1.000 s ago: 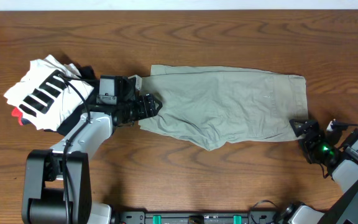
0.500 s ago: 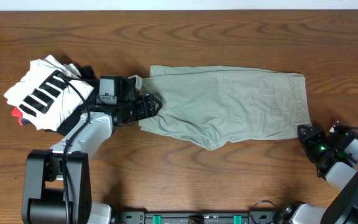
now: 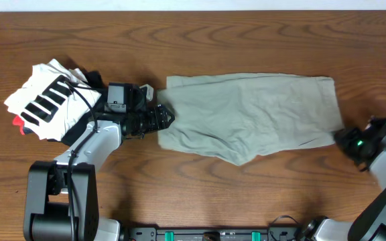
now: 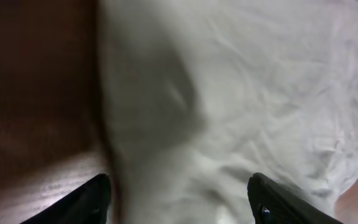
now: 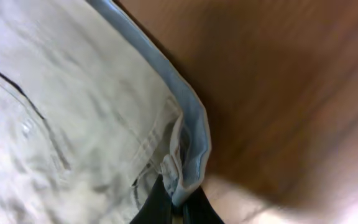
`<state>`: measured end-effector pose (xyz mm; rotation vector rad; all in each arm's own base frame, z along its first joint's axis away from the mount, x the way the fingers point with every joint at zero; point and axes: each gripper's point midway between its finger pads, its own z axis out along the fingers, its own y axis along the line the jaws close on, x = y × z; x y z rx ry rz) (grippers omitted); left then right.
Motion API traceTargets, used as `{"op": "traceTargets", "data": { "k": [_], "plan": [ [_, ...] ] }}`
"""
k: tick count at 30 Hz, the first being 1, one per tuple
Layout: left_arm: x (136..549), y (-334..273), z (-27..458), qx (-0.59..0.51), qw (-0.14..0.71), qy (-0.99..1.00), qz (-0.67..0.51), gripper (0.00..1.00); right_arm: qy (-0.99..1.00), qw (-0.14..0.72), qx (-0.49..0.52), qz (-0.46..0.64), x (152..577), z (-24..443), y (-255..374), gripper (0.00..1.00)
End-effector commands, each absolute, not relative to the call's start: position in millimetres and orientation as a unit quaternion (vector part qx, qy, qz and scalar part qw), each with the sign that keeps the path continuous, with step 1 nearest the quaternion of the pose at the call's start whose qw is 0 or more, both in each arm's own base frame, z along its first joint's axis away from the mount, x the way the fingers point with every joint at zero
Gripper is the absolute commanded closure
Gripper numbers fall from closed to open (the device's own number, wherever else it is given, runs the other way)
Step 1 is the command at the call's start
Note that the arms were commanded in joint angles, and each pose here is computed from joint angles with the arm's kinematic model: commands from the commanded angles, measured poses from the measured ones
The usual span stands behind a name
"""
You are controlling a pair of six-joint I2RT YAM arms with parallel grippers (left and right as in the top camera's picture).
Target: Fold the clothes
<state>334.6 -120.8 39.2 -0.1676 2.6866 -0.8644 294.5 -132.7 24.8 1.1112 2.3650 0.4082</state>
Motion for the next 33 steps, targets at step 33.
{"op": "traceTargets", "data": {
  "k": [33],
  "plan": [
    [291,-116,23,-0.077,0.063,0.954,-0.282,0.23,0.913,0.21,-0.34,0.086,295,152,246,0.99]
  ]
}}
